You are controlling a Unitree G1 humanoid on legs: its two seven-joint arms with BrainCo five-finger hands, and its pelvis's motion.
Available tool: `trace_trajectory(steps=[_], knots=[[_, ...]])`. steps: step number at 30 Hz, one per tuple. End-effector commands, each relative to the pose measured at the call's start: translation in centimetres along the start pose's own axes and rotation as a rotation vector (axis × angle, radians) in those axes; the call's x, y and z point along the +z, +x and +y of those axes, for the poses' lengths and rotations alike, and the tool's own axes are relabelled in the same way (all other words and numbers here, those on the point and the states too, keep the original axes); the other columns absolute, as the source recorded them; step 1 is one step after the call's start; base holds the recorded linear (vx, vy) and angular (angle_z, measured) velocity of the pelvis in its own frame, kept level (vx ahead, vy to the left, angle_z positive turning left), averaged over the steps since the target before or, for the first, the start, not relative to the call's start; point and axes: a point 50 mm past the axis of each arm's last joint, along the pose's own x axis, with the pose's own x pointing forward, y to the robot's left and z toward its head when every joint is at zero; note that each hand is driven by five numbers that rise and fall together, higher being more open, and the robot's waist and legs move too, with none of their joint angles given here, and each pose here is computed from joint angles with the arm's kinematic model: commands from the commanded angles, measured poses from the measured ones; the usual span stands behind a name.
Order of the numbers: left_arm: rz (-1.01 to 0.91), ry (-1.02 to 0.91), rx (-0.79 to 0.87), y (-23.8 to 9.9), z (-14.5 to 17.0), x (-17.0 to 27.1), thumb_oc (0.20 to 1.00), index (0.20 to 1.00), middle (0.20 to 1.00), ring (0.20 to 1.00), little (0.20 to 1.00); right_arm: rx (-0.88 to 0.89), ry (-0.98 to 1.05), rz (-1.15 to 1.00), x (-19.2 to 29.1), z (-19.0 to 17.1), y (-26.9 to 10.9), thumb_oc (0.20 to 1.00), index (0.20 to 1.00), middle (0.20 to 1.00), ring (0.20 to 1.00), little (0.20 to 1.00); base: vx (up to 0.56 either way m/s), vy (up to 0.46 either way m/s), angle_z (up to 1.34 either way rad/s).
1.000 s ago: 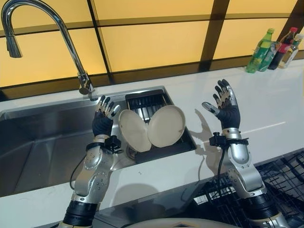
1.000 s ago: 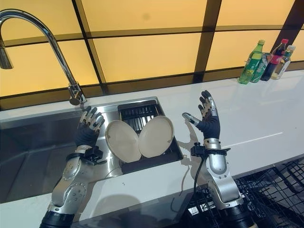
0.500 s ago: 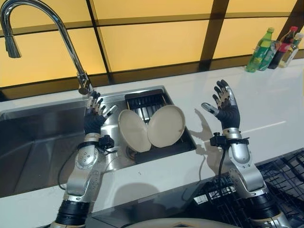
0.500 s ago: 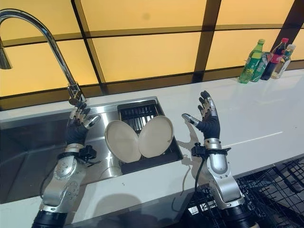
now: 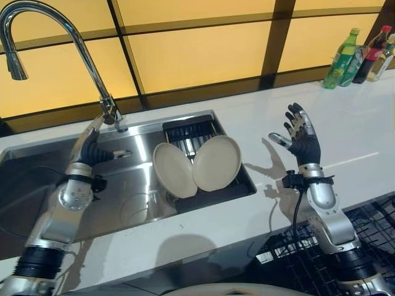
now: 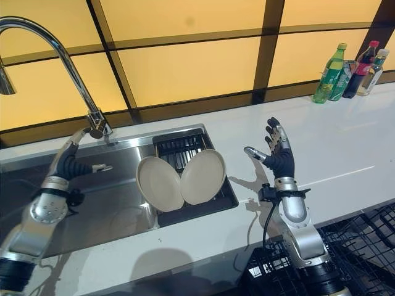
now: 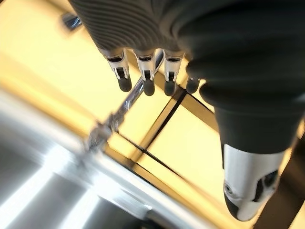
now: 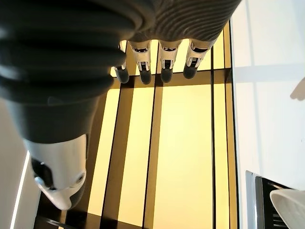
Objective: Pick up plates and place into dishwasher.
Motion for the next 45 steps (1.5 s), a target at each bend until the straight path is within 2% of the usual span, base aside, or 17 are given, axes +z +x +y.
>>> trace_trajectory(steps=[1, 8, 12, 18, 26, 29, 33, 37, 45], knots=[[-0.089, 0.244, 0.121, 2.0, 4.0, 0.3, 1.0, 1.0, 1.0, 1.0, 1.0, 0.011, 0.021, -0.139, 2.8, -0.5, 2.0, 1.0, 1.0, 1.0, 1.0, 1.0, 0.02, 0.034, -0.02], [-0.247, 0.519, 0.062, 2.1, 3.8, 1.1, 1.0, 1.0, 1.0, 1.0, 1.0, 0.021, 0.013, -0.131, 2.7, -0.7, 2.1, 1.0, 1.0, 1.0, 1.0, 1.0, 0.04, 0.037, -0.01], [-0.371, 0.614, 0.071, 2.0, 3.4, 2.0, 1.0, 1.0, 1.0, 1.0, 1.0, 0.026, 0.011, -0.116, 2.4, -0.7, 2.1, 1.0, 1.0, 1.0, 1.0, 1.0, 0.05, 0.038, -0.06], [-0.59, 0.708, 0.096, 1.9, 2.4, 3.7, 1.0, 1.0, 1.0, 1.0, 1.0, 0.036, 0.013, -0.103, 2.0, -0.4, 1.9, 1.0, 1.0, 1.0, 1.0, 1.0, 0.05, 0.023, -0.05], [-0.787, 0.733, 0.07, 1.3, 0.4, 5.2, 1.0, 1.0, 1.0, 1.0, 1.0, 0.04, 0.015, -0.081, 1.5, -0.2, 1.8, 1.0, 1.0, 1.0, 1.0, 1.0, 0.05, 0.015, -0.04], [-0.854, 0.759, -0.02, 0.9, -0.8, 5.6, 1.0, 1.0, 1.0, 1.0, 1.0, 0.042, 0.014, -0.075, 1.3, -0.1, 1.6, 1.0, 1.0, 1.0, 1.0, 1.0, 0.06, 0.014, -0.1], [-0.914, 0.813, -0.243, 0.1, -2.7, 6.0, 1.0, 1.0, 1.0, 1.0, 1.0, 0.047, 0.01, -0.068, 1.2, -0.2, 1.8, 1.0, 1.0, 1.0, 1.0, 1.0, 0.05, 0.02, -0.04], [-0.871, 0.878, -0.411, 0.1, -3.0, 5.9, 1.0, 1.0, 1.0, 1.0, 1.0, 0.05, 0.003, -0.065, 1.4, -0.3, 1.9, 1.0, 1.0, 1.0, 1.0, 1.0, 0.04, 0.013, -0.02], [-0.739, 0.931, -0.6, 0.1, -2.8, 5.8, 1.0, 1.0, 1.0, 1.0, 1.0, 0.03, 0.003, -0.054, 1.6, -1.0, 1.6, 1.0, 1.0, 1.0, 1.0, 1.0, 0.01, -0.001, -0.01]])
